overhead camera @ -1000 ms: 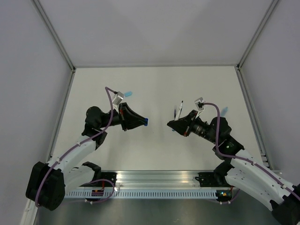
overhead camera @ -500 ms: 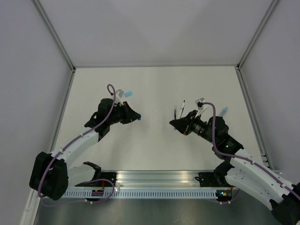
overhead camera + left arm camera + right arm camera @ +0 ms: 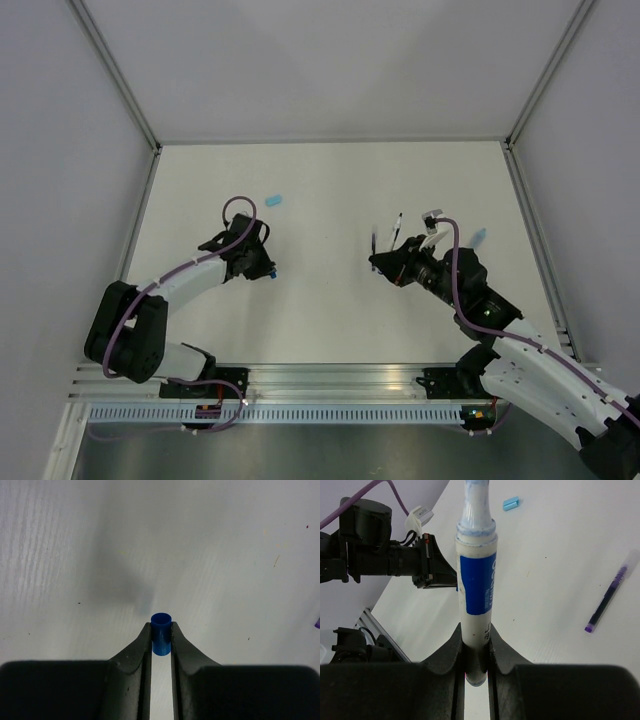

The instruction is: Insert the pens into the pen caps

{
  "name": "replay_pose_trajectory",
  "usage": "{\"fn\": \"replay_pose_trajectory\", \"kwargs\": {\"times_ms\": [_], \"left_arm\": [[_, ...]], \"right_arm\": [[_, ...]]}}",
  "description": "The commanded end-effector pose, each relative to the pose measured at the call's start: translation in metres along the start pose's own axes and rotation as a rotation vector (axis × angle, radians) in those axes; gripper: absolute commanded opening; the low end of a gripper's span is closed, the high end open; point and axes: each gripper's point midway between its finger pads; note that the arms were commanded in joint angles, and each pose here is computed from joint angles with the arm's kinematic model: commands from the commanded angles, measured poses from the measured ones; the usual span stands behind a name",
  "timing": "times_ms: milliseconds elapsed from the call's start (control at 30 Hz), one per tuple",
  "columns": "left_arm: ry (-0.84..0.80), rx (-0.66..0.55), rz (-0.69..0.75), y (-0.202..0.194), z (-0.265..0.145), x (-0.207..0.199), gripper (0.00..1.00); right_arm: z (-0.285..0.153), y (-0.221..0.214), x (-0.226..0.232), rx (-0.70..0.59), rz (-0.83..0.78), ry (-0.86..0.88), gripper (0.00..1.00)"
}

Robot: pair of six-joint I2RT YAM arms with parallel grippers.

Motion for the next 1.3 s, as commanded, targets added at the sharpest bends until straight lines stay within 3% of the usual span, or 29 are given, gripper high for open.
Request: {"fn": "replay_pose_trajectory", "kwargs": {"times_ms": [0, 200, 333, 600, 800, 900, 933, 1033, 1133, 1233, 1267], "left_arm": [[0.017, 0.011, -0.159, 0.002, 0.000, -0.006, 0.02], [0.068, 0.064, -0.252, -0.020, 0.009, 0.003, 0.03], [0.051, 0.066, -0.240, -0.020, 0.005, -0.001, 0.15], [0.078, 0.102, -0.250, -0.037, 0.009, 0.007, 0.16], [0.112, 0.096, -0.228, -0.036, 0.008, 0.012, 0.25], [0.107, 0.096, -0.222, -0.034, 0.002, 0.011, 0.43], [0.106, 0.097, -0.220, -0.033, 0.000, 0.010, 0.58], [0.103, 0.082, -0.204, -0.024, -0.012, 0.007, 0.75], [0.065, 0.034, -0.148, -0.007, -0.029, -0.001, 0.78], [-0.134, -0.078, 0.061, 0.029, -0.054, -0.037, 0.80], [-0.207, -0.137, 0.223, 0.044, -0.065, -0.051, 0.85]], "right_arm": [[-0.006, 0.024, 0.013, -0.078, -0.027, 0.008, 0.00], [-0.010, 0.033, 0.011, -0.121, -0.028, -0.011, 0.00], [-0.012, 0.034, 0.013, -0.128, -0.029, -0.007, 0.00], [-0.015, 0.039, 0.004, -0.156, -0.027, -0.054, 0.01], [-0.017, 0.041, 0.002, -0.169, -0.026, -0.070, 0.01], [-0.018, 0.042, 0.003, -0.175, -0.026, -0.066, 0.01], [-0.019, 0.042, 0.003, -0.175, -0.026, -0.066, 0.01], [-0.020, 0.044, 0.004, -0.182, -0.028, -0.063, 0.01], [-0.022, 0.045, 0.005, -0.188, -0.028, -0.061, 0.01], [-0.023, 0.046, 0.006, -0.193, -0.028, -0.058, 0.01], [-0.023, 0.046, 0.006, -0.193, -0.029, -0.058, 0.01]]}}
Point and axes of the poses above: each gripper's point midway between its finger pads, its own z axis out along the fingers, its own x axis along the line the jaws close on, y = z × x, and after that the axes turned 14 degrees about z, right-handed
